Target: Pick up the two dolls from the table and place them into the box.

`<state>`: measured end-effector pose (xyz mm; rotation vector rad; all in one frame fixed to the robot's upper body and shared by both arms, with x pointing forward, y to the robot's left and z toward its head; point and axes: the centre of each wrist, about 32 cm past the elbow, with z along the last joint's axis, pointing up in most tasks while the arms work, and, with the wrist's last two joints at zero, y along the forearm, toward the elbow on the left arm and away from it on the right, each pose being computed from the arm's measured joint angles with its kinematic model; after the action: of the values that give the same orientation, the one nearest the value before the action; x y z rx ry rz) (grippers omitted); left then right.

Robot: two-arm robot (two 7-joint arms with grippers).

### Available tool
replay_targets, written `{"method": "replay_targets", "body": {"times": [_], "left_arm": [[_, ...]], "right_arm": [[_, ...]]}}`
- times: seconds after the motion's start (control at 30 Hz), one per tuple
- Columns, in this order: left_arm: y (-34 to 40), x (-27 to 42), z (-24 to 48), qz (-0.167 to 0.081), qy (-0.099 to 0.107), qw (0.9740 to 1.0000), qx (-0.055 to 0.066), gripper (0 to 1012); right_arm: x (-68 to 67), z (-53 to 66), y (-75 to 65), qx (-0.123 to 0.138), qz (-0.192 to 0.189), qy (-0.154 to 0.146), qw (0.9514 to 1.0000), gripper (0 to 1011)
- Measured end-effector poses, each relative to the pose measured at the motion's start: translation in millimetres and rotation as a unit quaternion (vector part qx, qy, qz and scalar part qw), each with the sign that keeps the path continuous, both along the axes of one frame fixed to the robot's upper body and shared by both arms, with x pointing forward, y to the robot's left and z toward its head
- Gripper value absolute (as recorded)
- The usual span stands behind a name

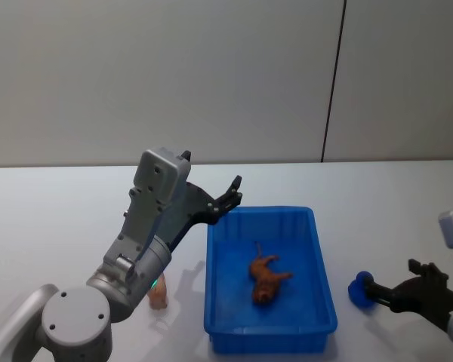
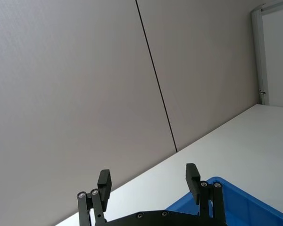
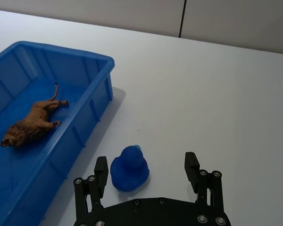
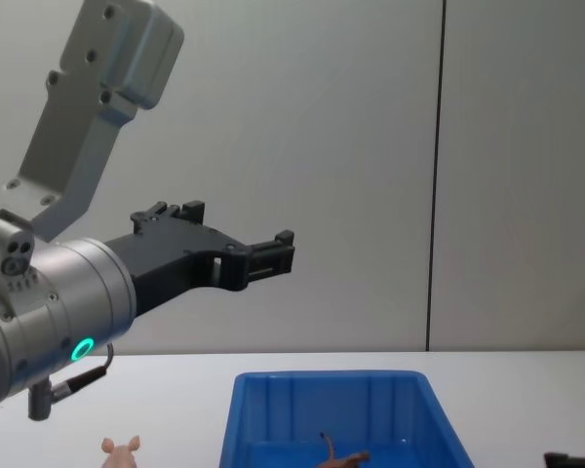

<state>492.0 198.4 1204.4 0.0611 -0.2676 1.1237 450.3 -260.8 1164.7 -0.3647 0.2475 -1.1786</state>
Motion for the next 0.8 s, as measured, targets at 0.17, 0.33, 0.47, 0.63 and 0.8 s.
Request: {"method": "replay_targets", "body": {"times": [0.17,0.33,0.47,0.63,0.8], "left_arm": [[0.0,0.0,0.0,0.000,0.000,1.0000,0.000,1001],[0.0,0.0,0.0,0.000,0.000,1.0000,0.000,1001],[0.0,0.0,0.0,0.000,0.000,1.0000,0.000,1001],[0.0,0.0,0.0,0.000,0.000,1.0000,0.000,1001],[0.0,0.0,0.0,0.000,0.000,1.0000,0.000,1001]], "right_arm": [[9.2,-6.1,4.6,-0.002,0.010,0.012,0.9999,1001],[16.0,-12.0,8.2,-0.006,0.016,0.025,0.9996,1001],[19.8,-15.6,10.1,-0.010,0.018,0.032,0.9993,1001],[24.8,-20.3,12.6,-0.014,0.021,0.041,0.9988,1001],[31.5,-24.3,15.5,-0.018,0.028,0.047,0.9983,1001]]}}
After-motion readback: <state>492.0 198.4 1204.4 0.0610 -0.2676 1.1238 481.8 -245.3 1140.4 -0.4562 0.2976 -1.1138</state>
